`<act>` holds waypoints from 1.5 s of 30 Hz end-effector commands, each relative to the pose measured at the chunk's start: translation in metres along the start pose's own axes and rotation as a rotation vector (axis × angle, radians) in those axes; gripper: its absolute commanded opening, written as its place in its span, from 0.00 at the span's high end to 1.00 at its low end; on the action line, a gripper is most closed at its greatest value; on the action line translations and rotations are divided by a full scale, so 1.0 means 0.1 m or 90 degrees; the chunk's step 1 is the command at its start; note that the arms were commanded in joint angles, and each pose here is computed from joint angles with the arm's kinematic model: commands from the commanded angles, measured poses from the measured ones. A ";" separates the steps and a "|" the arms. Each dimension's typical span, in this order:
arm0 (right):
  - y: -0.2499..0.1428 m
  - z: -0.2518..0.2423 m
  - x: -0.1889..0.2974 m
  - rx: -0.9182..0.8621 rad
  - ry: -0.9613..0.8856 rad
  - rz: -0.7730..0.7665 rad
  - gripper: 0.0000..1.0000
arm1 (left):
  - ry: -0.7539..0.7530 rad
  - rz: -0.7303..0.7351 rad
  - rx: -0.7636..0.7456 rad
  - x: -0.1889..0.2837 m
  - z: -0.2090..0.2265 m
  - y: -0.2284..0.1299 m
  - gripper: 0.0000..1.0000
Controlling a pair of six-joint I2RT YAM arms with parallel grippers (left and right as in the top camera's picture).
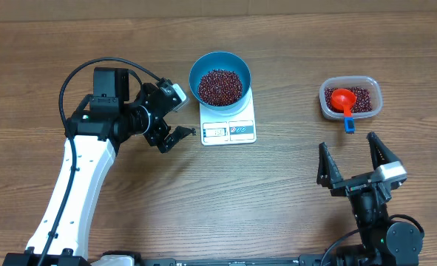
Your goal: Scoop item into bowl and weigh 150g on scale
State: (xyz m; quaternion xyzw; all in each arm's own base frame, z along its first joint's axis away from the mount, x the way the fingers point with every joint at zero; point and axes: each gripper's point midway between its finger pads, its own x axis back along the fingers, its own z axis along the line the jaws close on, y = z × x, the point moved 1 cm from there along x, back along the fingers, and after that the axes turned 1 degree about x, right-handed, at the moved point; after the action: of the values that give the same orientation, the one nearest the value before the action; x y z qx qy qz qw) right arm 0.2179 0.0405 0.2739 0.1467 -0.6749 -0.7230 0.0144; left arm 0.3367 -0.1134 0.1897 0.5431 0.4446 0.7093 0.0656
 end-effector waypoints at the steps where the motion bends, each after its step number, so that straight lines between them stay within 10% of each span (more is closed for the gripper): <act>1: 0.01 -0.01 0.02 0.004 -0.007 -0.013 0.00 | -0.008 -0.006 0.011 0.00 -0.03 0.00 0.00; 45: 0.00 -0.08 0.05 0.013 -0.029 -0.102 0.00 | -0.008 -0.006 0.010 0.00 -0.02 0.00 0.01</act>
State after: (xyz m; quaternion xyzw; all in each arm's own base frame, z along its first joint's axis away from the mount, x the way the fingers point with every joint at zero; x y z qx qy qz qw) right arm 0.2138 0.0323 0.2794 0.1840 -0.6683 -0.7187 -0.0544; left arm 0.3367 -0.1134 0.1897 0.5431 0.4446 0.7093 0.0656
